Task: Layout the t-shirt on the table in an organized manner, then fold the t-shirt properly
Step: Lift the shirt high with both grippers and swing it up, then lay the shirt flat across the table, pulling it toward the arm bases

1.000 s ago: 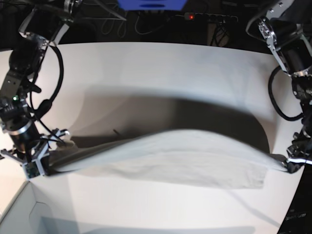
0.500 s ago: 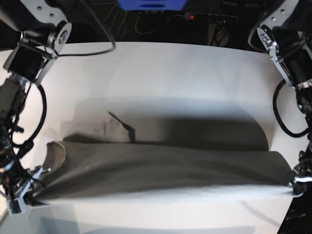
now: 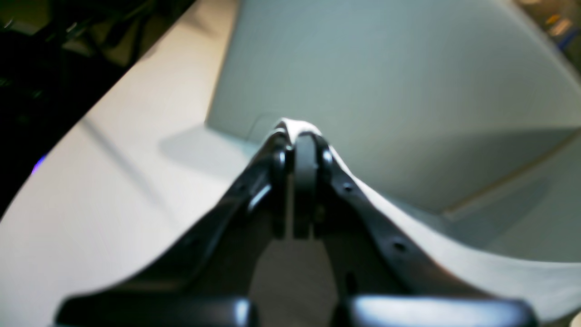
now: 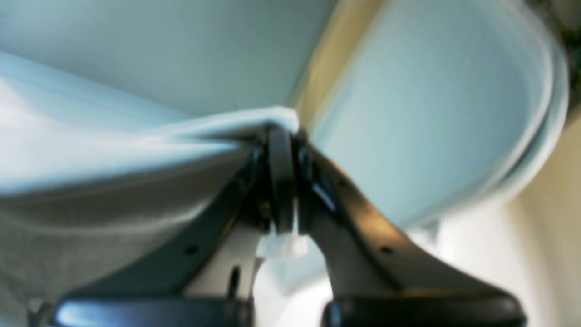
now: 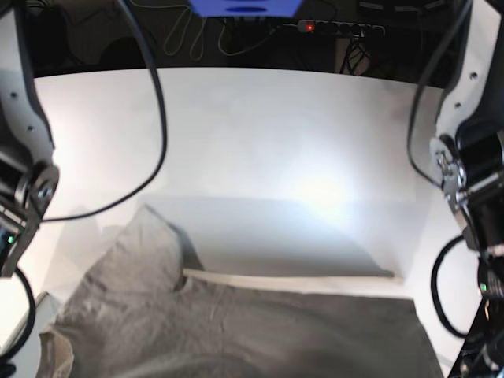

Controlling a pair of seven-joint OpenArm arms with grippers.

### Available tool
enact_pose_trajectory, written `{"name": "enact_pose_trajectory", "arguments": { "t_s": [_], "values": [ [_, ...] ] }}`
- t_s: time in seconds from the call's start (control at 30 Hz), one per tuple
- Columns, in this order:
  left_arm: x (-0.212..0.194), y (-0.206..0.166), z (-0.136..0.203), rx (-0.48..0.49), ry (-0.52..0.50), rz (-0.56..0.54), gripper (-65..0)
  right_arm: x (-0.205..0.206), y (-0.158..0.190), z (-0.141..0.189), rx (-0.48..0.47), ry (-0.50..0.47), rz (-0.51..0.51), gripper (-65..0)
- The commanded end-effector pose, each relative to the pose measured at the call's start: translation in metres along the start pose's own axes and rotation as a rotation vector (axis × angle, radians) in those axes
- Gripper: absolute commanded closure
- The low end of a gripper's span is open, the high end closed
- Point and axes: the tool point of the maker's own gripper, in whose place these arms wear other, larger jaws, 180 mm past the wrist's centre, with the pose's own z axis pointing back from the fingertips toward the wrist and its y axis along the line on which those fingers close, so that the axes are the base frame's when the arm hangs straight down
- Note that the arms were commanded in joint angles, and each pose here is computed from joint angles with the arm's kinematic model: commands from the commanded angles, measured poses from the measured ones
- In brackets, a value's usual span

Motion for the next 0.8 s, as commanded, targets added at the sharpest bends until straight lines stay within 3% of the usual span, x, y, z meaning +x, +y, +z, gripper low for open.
{"name": "enact_pose_trajectory", "arguments": {
  "t_s": [0.0,0.17,0.33,0.53,0.77],
  "values": [
    [0.046,-0.017,-0.003,-0.036,-0.106,-0.007,-0.1,0.048,-0.021,0.007,-0.041,-0.116,0.022,0.0],
    [0.094,-0.042,-0.010,-0.081,-0.176,0.006,-0.1,0.114,-0.023,0.011,-0.044,-0.229,0.098,0.0],
    [0.096,-0.043,-0.011,-0.082,-0.177,0.010,-0.1,0.117,-0.017,0.014,-0.042,-0.236,0.128,0.0],
    [0.031,-0.009,-0.007,-0.025,-0.070,0.026,-0.1,0.035,0.006,0.029,-0.042,-0.144,0.114,0.0],
    [-0.049,0.023,0.025,0.034,0.041,-0.007,-0.1,-0.071,0.050,0.080,-0.028,-0.009,0.107,0.0]
  ]
}}
